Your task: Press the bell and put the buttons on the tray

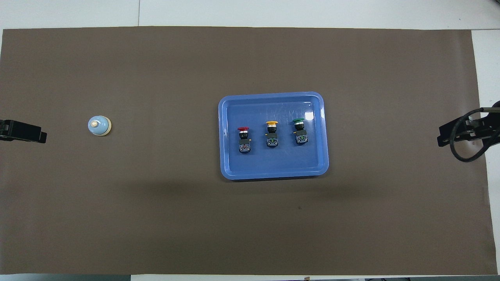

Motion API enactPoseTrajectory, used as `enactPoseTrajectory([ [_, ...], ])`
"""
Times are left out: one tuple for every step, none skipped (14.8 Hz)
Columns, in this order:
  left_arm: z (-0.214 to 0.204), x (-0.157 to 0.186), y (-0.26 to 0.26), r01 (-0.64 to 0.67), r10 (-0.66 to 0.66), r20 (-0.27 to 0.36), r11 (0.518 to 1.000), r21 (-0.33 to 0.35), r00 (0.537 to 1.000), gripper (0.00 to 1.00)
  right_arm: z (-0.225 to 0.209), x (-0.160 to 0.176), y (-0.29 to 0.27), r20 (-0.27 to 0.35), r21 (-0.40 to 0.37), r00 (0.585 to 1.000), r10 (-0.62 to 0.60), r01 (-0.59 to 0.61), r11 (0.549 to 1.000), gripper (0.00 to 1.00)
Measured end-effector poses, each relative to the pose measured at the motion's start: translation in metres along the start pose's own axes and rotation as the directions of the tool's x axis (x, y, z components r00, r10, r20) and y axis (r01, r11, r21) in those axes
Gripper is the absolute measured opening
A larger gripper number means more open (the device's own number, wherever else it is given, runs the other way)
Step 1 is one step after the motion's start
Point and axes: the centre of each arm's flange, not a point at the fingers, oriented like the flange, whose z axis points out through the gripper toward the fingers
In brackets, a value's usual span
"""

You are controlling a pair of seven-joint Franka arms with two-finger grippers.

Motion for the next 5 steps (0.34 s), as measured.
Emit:
enactPoseTrajectory([
  [0.0, 0.0, 0.0, -0.008, 0.008, 0.0, 1.0, 0.0, 1.0, 1.0, 0.0, 0.0, 0.0, 0.0, 0.0, 1.0, 0.0, 0.0, 1.0, 1.0],
  [0.0, 0.0, 0.0, -0.012, 0.012, 0.0, 1.0, 0.0, 1.0, 1.0, 0.0, 0.0, 0.0, 0.0, 0.0, 1.0, 0.0, 0.0, 1.0, 1.0],
  [0.0, 0.0, 0.0, -0.014, 0.014, 0.0, 1.0, 0.0, 1.0, 1.0, 0.0, 0.0, 0.0, 0.0, 0.0, 1.0, 0.0, 0.0, 1.0, 1.0],
  [0.0, 0.0, 0.0, -0.015, 0.015, 0.0, 1.0, 0.0, 1.0, 1.0, 0.0, 0.0, 0.0, 0.0, 0.0, 1.0, 0.0, 0.0, 1.0, 1.0],
  [0.0, 0.0, 0.0, -0.015, 0.015, 0.0, 1.0, 0.0, 1.0, 1.0, 0.0, 0.0, 0.0, 0.0, 0.0, 1.0, 0.0, 0.0, 1.0, 1.0],
])
